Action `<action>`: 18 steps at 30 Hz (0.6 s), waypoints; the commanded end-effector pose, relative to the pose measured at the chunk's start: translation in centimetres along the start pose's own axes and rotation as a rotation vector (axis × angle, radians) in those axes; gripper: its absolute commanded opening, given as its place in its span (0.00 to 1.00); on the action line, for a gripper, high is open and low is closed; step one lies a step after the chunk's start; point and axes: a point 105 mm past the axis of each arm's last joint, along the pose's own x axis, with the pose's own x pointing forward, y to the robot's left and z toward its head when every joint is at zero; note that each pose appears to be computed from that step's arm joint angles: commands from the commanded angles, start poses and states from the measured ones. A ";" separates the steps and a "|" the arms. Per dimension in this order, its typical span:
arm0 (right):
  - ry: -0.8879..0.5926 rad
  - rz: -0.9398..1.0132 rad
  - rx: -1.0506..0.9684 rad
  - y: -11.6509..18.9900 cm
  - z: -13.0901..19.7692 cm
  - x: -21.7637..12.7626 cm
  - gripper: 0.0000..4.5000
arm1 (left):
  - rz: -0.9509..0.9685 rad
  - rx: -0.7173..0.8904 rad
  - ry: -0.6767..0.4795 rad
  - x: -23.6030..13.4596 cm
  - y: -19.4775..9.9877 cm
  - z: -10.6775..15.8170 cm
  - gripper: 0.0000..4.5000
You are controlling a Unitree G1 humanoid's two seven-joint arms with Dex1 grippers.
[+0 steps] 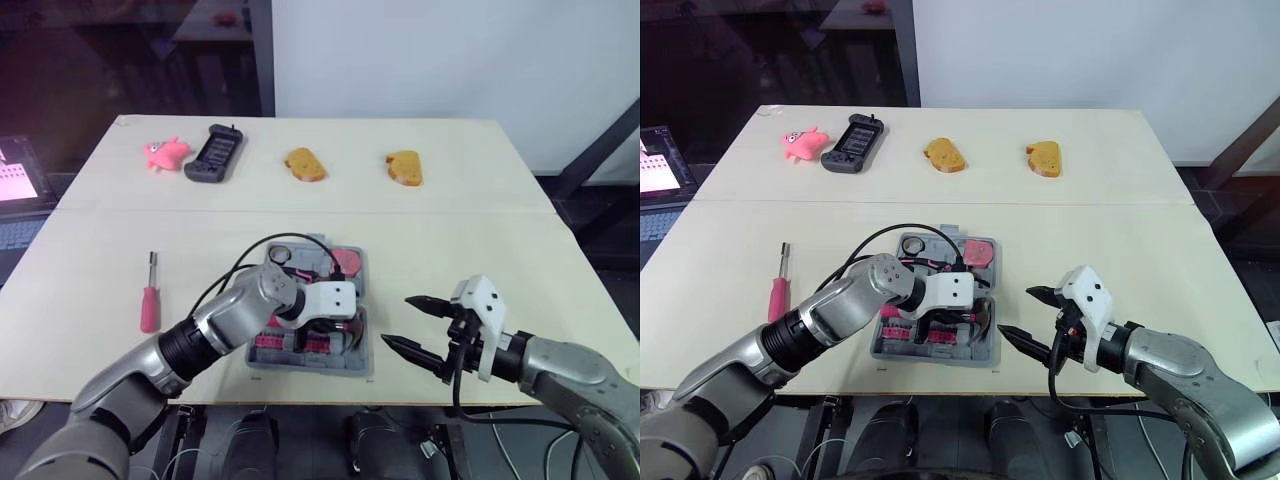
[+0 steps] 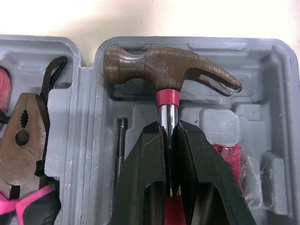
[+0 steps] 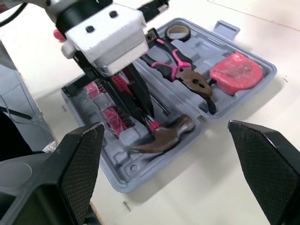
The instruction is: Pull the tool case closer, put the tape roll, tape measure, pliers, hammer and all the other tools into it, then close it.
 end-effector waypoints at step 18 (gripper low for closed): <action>-0.038 0.024 -0.013 0.9 0.9 0.4 1.00 | 0.014 0.038 -0.035 -1.1 0.2 0.7 0.90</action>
